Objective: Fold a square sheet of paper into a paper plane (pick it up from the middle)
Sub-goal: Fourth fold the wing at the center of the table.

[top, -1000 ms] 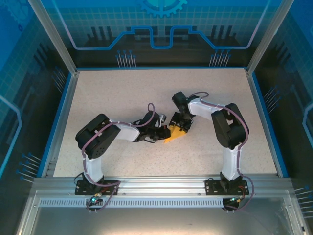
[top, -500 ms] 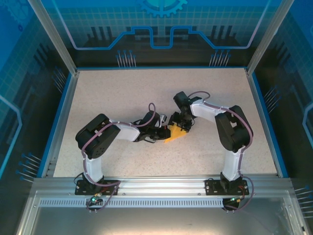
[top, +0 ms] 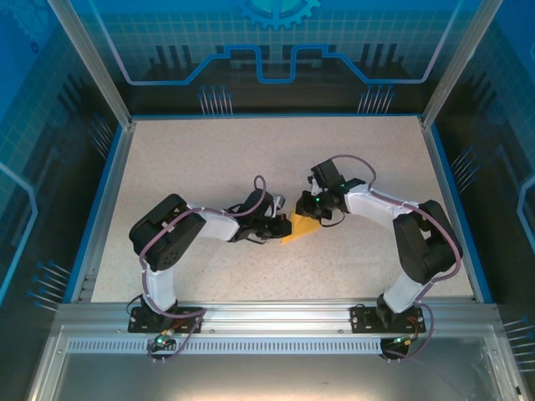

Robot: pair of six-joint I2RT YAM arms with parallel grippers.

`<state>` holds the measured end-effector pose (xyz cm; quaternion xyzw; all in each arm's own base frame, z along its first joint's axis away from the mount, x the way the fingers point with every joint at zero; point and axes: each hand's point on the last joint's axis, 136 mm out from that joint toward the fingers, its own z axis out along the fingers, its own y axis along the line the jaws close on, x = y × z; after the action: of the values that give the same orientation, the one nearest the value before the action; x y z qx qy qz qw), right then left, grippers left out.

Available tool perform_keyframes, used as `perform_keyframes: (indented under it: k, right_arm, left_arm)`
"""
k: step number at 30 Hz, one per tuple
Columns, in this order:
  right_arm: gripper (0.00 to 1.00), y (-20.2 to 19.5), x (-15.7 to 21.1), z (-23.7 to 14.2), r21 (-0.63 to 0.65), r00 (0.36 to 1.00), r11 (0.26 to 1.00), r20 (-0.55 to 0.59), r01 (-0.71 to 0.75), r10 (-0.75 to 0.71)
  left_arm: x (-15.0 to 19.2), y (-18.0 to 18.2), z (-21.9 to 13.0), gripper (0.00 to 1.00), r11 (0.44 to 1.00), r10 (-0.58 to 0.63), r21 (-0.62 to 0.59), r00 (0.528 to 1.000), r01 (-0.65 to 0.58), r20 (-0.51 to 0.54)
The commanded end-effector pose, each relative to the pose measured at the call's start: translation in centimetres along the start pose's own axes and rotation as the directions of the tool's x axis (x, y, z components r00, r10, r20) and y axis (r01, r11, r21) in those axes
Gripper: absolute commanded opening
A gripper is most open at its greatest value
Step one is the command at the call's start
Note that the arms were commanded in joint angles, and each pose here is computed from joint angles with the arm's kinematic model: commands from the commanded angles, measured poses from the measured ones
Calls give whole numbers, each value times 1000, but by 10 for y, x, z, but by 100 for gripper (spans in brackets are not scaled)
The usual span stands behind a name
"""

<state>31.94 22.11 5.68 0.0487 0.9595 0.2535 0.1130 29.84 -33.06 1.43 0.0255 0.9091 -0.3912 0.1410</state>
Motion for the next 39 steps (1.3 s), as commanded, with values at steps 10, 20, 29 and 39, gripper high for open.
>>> perform_keyframes:
  k: [10, 20, 29, 39]
  right_arm:
    - [6, -4, 16, 39, -66, 995, 997, -87, 34, -40]
    - [6, -34, 5, 51, -33, 994, 998, -100, 45, -48]
    - [8, -31, -35, 42, -108, 996, 991, -36, 75, -79]
    - [12, -1, -39, -5, -171, 992, 978, 60, 118, -109]
  left_arm:
    - [61, 75, 4, 0, 968, -122, -239, 980, 82, -157]
    - [62, 74, 3, 0, 967, -124, -241, 979, 83, -160]
    - [65, 76, 2, 0, 966, -127, -245, 977, 83, -170]
    - [64, 75, 2, 0, 965, -128, -248, 977, 83, -169]
